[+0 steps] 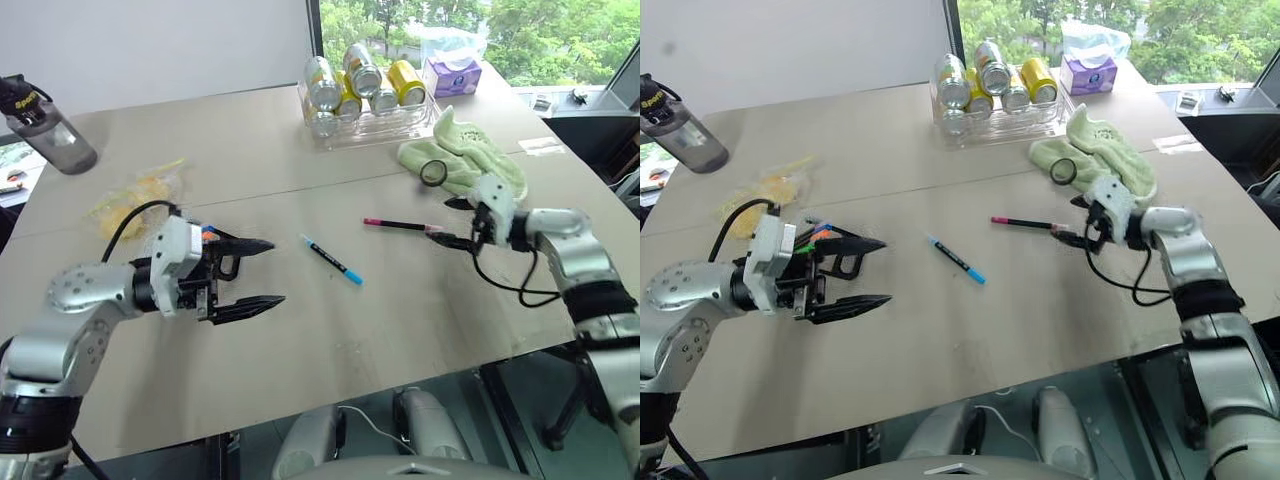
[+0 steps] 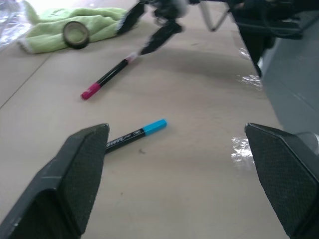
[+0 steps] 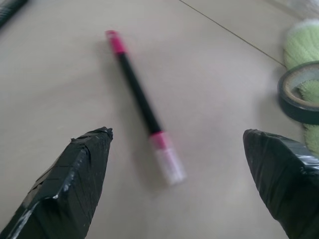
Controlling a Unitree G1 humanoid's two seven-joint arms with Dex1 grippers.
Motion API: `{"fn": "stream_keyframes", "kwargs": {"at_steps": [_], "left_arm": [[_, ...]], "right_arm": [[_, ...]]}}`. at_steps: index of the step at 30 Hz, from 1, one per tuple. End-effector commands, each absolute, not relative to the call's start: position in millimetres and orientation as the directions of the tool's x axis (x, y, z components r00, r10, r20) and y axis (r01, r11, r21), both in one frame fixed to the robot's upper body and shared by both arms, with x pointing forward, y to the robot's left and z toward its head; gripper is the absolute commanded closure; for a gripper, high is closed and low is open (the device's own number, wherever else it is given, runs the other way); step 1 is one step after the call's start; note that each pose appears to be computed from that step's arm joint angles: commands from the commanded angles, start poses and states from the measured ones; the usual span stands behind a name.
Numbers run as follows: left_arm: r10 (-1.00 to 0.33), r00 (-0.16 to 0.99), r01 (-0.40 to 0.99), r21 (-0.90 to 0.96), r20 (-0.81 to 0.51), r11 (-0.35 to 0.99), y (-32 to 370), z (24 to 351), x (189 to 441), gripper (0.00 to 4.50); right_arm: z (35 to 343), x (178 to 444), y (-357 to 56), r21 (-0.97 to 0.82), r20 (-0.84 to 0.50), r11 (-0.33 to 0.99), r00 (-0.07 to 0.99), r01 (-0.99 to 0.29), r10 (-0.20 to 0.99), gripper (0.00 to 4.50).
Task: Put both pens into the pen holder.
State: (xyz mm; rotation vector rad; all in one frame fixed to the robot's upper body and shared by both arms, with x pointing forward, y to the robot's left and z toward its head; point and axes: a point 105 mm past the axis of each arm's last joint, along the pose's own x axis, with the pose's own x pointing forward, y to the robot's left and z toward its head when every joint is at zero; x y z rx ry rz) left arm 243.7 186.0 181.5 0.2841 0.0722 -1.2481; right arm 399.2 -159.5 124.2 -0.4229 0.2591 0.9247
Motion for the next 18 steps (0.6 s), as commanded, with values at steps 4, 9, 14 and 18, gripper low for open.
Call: {"fn": "stream_keyframes", "kwargs": {"at_steps": [4, 9, 14, 18], "left_arm": [[-0.913, 0.362, 0.925, 0.191, -0.187, 0.328, 179, 200, 239, 0.0], [-0.909, 0.372, 0.923, 0.181, -0.191, 0.339, 176, 197, 234, 0.0], [-0.903, 0.382, 0.919, 0.181, -0.199, 0.349, 178, 196, 235, 0.0], [-0.906, 0.373, 0.924, 0.167, -0.2, 0.344, 177, 193, 236, 0.0]], "right_arm": [[104, 400, -152, -0.156, -0.457, 0.498, 0.51, -0.853, 0.729, 0.02], [102, 396, -149, -0.166, -0.454, 0.456, 0.478, -0.874, 0.752, 2.2], [102, 396, -152, -0.174, -0.459, 0.447, 0.474, -0.878, 0.752, 4.47], [103, 388, -151, -0.165, -0.437, 0.423, 0.45, -0.891, 0.779, 4.47]]}}
